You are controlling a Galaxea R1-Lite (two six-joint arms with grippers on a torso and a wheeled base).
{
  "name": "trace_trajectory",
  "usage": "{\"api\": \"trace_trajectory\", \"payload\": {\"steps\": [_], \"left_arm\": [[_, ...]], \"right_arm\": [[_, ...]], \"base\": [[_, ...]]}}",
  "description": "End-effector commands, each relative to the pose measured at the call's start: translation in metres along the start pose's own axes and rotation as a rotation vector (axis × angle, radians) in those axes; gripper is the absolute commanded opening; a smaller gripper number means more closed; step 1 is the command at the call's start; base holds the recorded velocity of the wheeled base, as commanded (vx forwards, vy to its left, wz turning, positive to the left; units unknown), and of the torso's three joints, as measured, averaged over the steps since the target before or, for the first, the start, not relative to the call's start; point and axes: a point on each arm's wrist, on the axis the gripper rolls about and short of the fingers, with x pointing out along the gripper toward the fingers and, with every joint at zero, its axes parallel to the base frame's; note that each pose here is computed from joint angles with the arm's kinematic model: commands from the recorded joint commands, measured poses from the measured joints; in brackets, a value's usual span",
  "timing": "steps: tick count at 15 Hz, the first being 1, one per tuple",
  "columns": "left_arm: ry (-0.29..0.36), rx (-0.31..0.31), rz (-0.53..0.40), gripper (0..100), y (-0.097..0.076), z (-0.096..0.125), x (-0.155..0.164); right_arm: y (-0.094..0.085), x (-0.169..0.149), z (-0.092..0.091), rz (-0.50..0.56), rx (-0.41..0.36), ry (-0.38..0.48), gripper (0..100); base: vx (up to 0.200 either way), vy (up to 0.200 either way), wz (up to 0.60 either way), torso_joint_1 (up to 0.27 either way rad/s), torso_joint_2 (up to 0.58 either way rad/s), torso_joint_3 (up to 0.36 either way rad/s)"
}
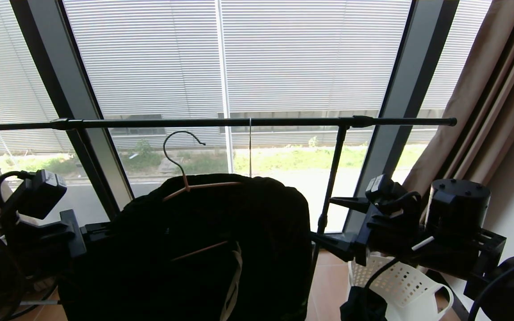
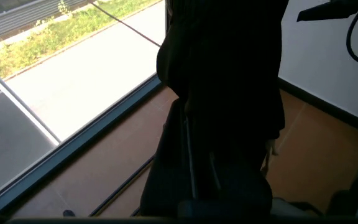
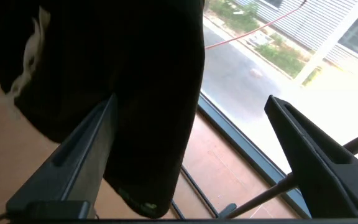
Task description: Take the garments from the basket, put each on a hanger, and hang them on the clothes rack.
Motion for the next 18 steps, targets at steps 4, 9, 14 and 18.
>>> {"api": "trace_trajectory", "payload": {"steps": [4,9,14,18], "left_arm": [[0.028,-0.006,-0.012,0,-0.023,0.009,0.026],[0.061,-0.064,0.095,0,-0.049,0.015,0.044],[0.097,-0.051,0.078,0,-0.059,0.007,0.045],[0.255,0.068,0.069,0,-0.062,-0.027,0.049]], "right_arm": [[0.014,0.014,0.025,-0.111,0.029,-0.063,100],[0.010,0.022,0.023,-0.153,0.031,-0.055,100],[0.010,0.022,0.022,-0.155,0.033,-0.050,100],[0.011,0.023,0.019,-0.155,0.035,-0.041,100]], "base": [[0.000,0.000,0.00,0.000,0.00,0.000],[0.000,0.000,0.00,0.000,0.00,0.000],[0.000,0.000,0.00,0.000,0.00,0.000],[0.000,0.000,0.00,0.000,0.00,0.000]]}}
